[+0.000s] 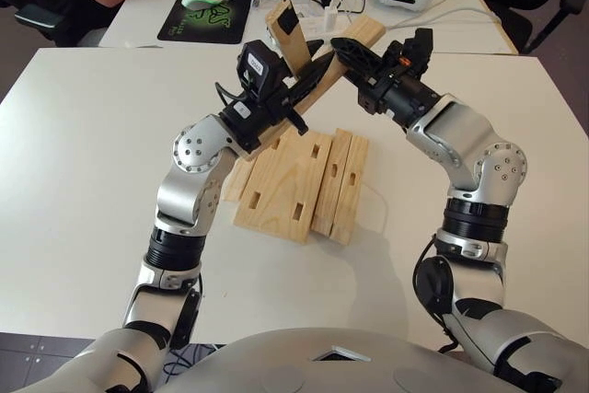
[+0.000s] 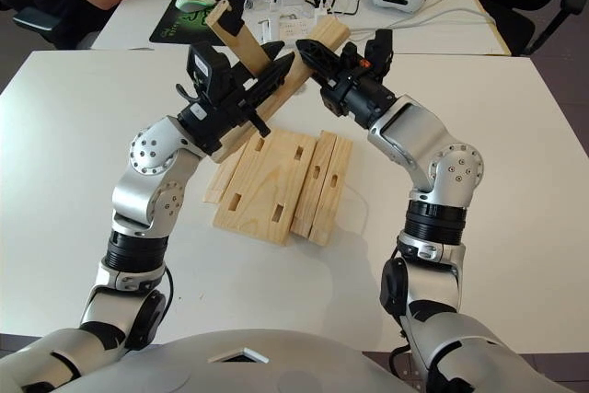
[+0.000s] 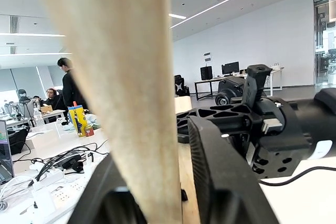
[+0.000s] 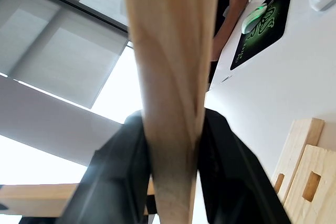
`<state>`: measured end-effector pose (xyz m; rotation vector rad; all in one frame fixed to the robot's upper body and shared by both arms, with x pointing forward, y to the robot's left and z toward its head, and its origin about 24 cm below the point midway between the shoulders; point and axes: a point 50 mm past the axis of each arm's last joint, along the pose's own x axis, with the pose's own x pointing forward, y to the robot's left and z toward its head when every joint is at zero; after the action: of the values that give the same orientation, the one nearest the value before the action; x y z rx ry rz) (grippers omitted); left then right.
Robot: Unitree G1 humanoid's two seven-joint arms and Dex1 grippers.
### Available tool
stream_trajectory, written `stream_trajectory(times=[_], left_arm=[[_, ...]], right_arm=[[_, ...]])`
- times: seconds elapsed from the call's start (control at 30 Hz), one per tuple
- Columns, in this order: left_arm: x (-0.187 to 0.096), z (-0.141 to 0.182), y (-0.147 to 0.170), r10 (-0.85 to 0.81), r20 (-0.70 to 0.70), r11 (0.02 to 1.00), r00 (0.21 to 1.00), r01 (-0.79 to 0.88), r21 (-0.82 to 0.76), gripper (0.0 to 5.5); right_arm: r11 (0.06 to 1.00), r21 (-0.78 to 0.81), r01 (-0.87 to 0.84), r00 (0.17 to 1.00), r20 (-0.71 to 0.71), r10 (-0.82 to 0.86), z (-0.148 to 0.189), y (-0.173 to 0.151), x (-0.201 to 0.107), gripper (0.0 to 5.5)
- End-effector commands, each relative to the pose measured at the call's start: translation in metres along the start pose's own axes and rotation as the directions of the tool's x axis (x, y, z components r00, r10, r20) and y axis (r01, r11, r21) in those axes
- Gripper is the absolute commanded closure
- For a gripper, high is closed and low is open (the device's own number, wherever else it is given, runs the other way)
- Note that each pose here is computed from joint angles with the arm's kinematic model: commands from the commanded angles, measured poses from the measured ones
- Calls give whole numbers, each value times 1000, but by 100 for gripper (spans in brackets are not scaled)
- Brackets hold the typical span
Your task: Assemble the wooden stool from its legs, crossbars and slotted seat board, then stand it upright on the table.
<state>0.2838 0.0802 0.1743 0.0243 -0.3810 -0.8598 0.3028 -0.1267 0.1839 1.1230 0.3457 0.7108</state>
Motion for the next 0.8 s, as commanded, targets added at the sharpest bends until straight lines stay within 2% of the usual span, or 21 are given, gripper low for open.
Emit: stream_trajectory(times=[0.03, 0.23, 0.3, 0.4, 0.5, 0.67, 0.8], left_arm=[[-2, -2, -1, 3, -14, 1000, 1000, -3, -4, 372], [-12, -10, 1, -11, -79, 1000, 997, 11, 2, 283], [-26, -22, 4, -25, -181, 999, 983, 33, 43, 254], [-66, -39, 16, -35, -356, 992, 934, 75, 100, 212], [-97, -43, 25, -58, -459, 983, 887, 130, 128, 174], [-141, -47, 22, -163, -612, 951, 774, 289, 113, 172], [-157, -52, 21, -214, -690, 922, 692, 376, 91, 172]], right_arm=[[1000, 7, -14, 1000, 4, 14, 0, 3, -1, 443], [1000, 0, 16, 1000, 16, -16, 1, -1, -2, 443], [1000, -8, 26, 999, 23, -26, 2, -2, -4, 443], [998, -33, 52, 998, 39, -51, 6, -6, -8, 443], [996, -46, 76, 995, 64, -73, 10, -9, -14, 444], [993, -50, 111, 988, 111, -105, 18, -15, -22, 444], [987, -58, 147, 981, 138, -138, 20, -20, -27, 444]])
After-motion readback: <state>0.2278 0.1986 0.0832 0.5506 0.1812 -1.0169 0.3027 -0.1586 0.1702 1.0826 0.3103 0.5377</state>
